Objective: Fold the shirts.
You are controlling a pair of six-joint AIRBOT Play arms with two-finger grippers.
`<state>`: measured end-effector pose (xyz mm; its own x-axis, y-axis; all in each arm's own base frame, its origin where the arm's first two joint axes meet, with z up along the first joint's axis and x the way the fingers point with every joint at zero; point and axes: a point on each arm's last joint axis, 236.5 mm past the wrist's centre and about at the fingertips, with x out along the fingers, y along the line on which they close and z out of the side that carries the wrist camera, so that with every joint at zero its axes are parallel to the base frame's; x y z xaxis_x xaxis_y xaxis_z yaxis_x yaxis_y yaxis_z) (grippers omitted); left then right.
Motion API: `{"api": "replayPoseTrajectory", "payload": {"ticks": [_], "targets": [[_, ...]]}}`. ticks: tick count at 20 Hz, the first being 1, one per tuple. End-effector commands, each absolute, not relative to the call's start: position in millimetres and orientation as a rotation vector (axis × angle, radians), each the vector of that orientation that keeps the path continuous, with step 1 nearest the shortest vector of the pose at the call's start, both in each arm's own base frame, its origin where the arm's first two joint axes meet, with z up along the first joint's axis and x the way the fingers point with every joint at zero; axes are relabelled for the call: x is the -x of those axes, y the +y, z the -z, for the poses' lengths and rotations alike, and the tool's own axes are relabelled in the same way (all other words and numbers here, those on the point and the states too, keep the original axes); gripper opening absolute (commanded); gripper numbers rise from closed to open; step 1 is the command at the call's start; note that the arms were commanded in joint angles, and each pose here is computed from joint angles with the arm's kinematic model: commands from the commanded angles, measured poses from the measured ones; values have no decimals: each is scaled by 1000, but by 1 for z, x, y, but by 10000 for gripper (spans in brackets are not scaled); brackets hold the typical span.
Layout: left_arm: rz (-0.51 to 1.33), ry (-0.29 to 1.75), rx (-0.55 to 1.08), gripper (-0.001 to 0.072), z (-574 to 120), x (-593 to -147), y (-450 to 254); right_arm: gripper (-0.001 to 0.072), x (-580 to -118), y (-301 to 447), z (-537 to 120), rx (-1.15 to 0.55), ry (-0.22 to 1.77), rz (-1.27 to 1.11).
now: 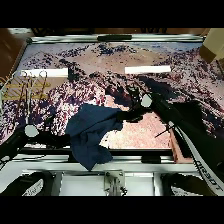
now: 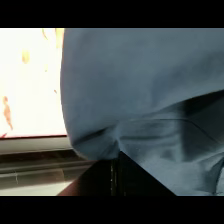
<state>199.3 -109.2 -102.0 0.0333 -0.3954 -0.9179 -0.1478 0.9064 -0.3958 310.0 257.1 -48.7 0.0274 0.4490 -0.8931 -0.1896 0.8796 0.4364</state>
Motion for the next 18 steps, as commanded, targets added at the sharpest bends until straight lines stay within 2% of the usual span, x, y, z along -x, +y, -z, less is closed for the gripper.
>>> {"api": "replayPoseTrajectory", "payload": {"ticks": [1,2,3,4,6,8,10,14,16,18], "targets": [[214,1515,421,31,102,-205,-108,631,-316,263,68,-254,1479,-457],[214,1515,419,31,102,-205,-108,501,-314,262,74,-254,1497,-449],[212,1515,411,31,103,-205,-107,246,-314,262,77,-256,1505,-443],[211,1514,402,31,103,-205,-105,64,-316,263,78,-270,1499,-432],[229,1493,375,30,98,-210,-104,64,-320,267,69,-258,1469,-471],[259,1427,308,30,76,-227,-100,64,-319,264,46,-154,1427,-554],[269,1277,220,30,28,-261,-91,64,-326,251,4,-15,1330,-598],[252,776,113,29,-162,-323,-74,64,-341,210,-133,281,986,-617],[228,487,162,29,-289,-320,-66,65,-338,188,-226,308,761,-563],[242,202,171,28,-407,-287,-63,65,-315,178,-328,225,493,-556]]}}
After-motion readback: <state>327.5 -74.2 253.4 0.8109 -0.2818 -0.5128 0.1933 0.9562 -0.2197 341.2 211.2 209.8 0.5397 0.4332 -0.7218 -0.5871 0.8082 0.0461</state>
